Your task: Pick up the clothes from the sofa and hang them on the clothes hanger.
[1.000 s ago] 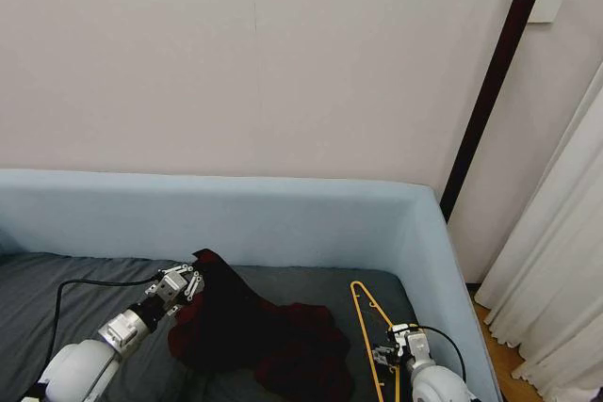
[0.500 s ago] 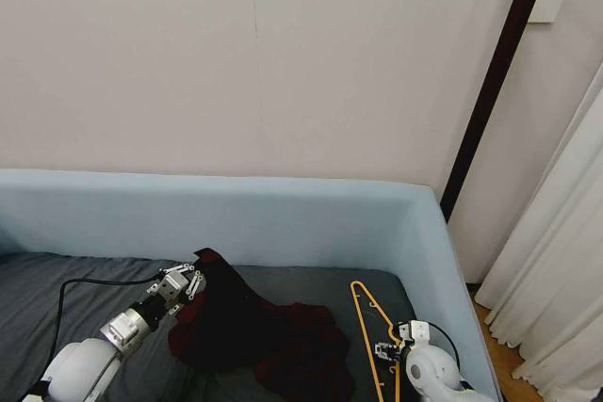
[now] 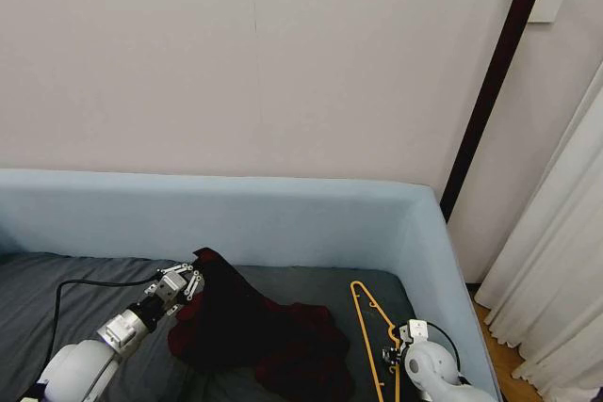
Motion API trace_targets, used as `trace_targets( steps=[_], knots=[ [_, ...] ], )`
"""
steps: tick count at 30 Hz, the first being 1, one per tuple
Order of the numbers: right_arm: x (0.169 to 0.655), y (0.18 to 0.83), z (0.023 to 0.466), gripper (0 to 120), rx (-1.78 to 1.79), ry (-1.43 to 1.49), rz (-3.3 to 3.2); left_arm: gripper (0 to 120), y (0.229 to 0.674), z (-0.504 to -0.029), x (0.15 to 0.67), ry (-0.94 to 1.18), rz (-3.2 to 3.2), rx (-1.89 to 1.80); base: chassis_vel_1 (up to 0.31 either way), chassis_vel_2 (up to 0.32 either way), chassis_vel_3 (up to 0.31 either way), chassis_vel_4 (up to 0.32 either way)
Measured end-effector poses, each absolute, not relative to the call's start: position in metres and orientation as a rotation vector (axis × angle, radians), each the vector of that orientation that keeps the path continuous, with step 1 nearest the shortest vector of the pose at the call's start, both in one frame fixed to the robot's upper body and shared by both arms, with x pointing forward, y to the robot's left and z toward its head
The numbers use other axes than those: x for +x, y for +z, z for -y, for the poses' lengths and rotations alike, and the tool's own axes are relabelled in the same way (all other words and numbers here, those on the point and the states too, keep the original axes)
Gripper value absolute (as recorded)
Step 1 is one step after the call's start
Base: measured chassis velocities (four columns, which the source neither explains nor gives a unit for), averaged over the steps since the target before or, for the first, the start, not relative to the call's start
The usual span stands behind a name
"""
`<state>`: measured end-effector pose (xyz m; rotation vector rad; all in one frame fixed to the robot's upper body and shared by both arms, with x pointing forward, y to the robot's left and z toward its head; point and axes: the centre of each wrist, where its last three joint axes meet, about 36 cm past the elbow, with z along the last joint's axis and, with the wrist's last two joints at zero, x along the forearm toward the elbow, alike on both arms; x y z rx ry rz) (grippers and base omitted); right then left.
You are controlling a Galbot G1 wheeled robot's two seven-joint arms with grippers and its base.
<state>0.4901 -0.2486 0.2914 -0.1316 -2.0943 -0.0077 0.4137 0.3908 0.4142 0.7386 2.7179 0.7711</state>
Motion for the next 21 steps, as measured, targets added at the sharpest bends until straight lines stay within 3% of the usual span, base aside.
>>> trace_targets(
  steps=[4, 12, 21],
  knots=[
    [0.49, 0.29, 0.251, 28, -0.129, -0.003, 2.09, 0, 0.413, -0.389, 0.415, 0.767, -2.717, 0.746, 0.0, 0.0, 0.0, 0.0],
    [0.488, 0.283, 0.25, 5, -0.131, 0.022, 2.085, 0, 0.412, -0.389, 0.417, 0.765, -2.715, 0.757, 0.0, 0.0, 0.0, 0.0],
    [0.48, 0.294, 0.24, 4, -0.091, 0.067, 2.186, 0, 0.412, -0.389, 0.418, 0.765, -2.714, 0.761, 0.0, 0.0, 0.0, 0.0]
  ],
)
